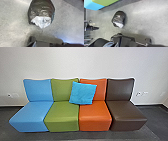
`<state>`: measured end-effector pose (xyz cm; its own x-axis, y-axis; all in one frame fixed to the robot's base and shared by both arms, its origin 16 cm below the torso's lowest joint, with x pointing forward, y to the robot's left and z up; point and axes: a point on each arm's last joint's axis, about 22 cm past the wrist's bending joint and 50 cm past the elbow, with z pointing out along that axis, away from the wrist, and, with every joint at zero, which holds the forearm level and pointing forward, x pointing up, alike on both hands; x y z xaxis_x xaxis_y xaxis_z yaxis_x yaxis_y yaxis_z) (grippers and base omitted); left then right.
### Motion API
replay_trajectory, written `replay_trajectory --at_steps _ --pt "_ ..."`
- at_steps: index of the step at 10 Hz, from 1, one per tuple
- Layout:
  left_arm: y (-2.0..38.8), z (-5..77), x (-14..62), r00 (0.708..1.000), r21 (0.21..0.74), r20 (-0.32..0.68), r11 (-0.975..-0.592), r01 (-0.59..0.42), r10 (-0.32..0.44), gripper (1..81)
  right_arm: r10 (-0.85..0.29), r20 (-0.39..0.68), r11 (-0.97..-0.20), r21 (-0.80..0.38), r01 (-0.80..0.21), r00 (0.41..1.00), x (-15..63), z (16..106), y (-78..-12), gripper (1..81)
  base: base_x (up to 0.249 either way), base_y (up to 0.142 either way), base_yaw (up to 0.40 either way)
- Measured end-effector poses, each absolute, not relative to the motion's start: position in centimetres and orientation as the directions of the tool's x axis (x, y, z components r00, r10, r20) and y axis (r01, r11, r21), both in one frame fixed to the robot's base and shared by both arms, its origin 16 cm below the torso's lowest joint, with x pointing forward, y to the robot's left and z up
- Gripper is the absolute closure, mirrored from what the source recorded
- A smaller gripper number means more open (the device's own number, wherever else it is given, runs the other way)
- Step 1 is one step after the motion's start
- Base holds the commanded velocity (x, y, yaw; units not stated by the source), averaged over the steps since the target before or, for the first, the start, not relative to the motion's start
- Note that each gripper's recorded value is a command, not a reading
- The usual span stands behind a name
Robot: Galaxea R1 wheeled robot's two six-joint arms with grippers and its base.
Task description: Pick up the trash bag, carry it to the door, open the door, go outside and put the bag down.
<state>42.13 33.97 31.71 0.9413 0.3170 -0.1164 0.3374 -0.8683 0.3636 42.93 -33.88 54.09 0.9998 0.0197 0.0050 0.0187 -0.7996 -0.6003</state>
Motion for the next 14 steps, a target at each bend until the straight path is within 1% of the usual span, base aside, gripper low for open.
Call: replay_trajectory --at_steps 3,8,11,14 --pt "33.6 29.7 43.4 0.943 0.367 -0.106 -0.869 0.333 0.317 1.0 0.019 0.016 -0.802 -0.597 0.025 1.000 43.7 52.3 -34.1 1.0 0.000 0.000 0.000" --pt "34.1 27.2 46.6 0.948 0.378 -0.052 -0.872 0.311 0.315 1.0 0.019 0.074 -0.802 -0.595 0.059 0.997 45.0 49.6 -34.1 1.0 0.000 0.000 0.000" --pt "35.4 25.7 47.9 0.947 0.375 -0.023 -0.875 0.307 0.322 1.0 0.019 0.111 -0.802 -0.591 0.081 0.994 45.7 47.9 -34.2 1.0 0.000 0.000 0.000" --pt "35.3 24.0 49.1 0.947 0.388 0.003 -0.873 0.296 0.322 1.0 0.031 0.162 -0.792 -0.598 0.123 0.986 47.3 46.1 -32.9 1.0 0.000 0.000 0.000"
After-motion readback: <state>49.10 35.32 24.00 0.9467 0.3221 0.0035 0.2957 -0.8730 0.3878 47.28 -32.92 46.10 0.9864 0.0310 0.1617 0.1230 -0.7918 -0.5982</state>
